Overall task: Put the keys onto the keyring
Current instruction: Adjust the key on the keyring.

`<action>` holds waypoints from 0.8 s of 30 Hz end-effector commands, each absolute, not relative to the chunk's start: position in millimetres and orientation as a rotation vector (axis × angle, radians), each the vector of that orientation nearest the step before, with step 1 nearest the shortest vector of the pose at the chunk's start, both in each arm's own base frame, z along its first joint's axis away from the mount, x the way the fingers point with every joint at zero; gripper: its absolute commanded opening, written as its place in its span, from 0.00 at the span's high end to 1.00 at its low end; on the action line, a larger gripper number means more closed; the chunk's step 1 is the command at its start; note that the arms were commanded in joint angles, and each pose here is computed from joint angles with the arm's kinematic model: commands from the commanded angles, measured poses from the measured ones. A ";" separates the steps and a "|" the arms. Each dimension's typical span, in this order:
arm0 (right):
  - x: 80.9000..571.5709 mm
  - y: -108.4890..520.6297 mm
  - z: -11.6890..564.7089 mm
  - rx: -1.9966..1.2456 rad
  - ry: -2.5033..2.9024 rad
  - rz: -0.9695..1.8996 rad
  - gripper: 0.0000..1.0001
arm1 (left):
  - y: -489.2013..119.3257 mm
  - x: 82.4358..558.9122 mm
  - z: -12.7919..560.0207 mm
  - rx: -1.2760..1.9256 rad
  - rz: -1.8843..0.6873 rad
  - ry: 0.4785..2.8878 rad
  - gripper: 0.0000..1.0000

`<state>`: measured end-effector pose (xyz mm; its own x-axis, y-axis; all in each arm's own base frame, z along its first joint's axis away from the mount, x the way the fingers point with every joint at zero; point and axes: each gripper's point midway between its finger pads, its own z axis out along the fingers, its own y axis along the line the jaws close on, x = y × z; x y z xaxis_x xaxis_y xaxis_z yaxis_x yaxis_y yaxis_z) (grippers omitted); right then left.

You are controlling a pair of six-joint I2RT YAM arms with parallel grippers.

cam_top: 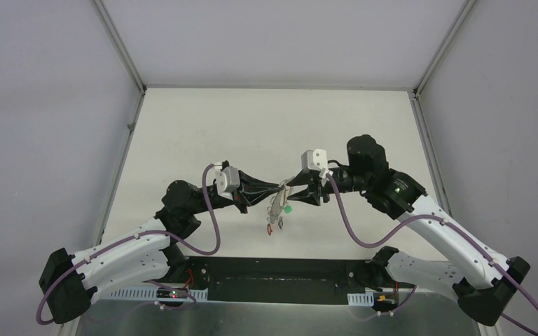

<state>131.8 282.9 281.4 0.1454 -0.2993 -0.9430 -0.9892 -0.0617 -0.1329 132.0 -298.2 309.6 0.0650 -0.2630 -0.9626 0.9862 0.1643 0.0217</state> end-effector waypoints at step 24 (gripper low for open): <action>135.7 305.1 312.1 -1.414 1.224 1.084 1.00 | -293.5 127.1 347.9 0.870 -1.173 0.921 1.00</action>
<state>137.1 301.2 305.5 0.0808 -0.1953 -0.9774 -0.9965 -0.0391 -0.0745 133.4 -298.0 309.9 0.0666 -0.2641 -0.9622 0.9849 0.1718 0.0210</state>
